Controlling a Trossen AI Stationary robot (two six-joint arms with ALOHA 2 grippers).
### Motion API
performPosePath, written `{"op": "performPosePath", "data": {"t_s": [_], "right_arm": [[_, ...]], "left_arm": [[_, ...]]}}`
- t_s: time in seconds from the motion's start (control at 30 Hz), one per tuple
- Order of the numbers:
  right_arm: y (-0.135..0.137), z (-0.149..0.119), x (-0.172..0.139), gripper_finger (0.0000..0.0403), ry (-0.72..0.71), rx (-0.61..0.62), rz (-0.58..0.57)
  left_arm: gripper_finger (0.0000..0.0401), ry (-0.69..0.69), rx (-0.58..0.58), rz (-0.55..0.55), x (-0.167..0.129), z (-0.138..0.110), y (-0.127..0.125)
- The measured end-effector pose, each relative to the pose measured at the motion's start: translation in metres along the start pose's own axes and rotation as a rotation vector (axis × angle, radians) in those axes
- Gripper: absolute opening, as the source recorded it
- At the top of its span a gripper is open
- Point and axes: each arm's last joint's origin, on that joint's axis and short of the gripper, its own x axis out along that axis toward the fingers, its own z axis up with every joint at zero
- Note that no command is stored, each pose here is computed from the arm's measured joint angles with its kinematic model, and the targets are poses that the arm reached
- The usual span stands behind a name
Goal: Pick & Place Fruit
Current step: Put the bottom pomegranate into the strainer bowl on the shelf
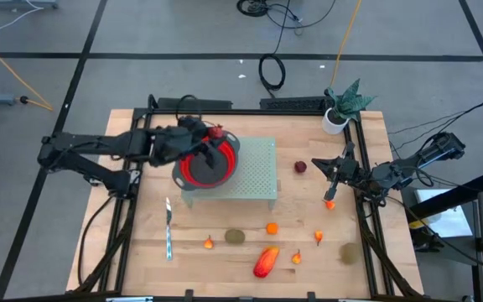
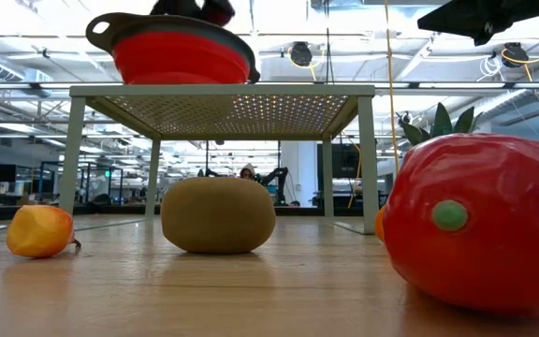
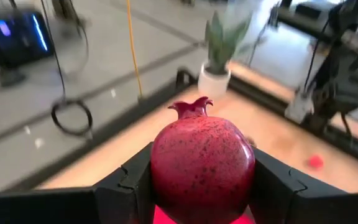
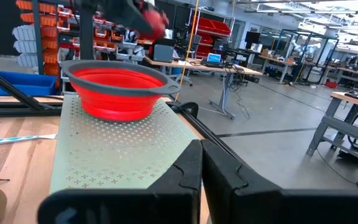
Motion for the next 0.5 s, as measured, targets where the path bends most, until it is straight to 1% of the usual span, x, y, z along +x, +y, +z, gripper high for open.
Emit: {"op": "performPosePath", "data": {"t_s": [0.1,0.23,0.33,0.5], "right_arm": [[0.0,0.0,0.0,0.0,0.0,0.0,0.0],[0.0,0.0,0.0,0.0,0.0,0.0,0.0],[0.0,0.0,0.0,0.0,0.0,0.0,-0.001],[0.0,0.0,0.0,0.0,0.0,0.0,-0.001]], "left_arm": [[0.0184,0.096,-0.041,-0.016,0.007,-0.002,0.013],[0.0184,0.22,-0.089,-0.005,0.012,-0.006,0.029],[0.0184,0.322,-0.111,0.001,0.008,-0.005,0.038],[0.0184,0.468,-0.129,-0.008,-0.001,0.0,0.046]]}}
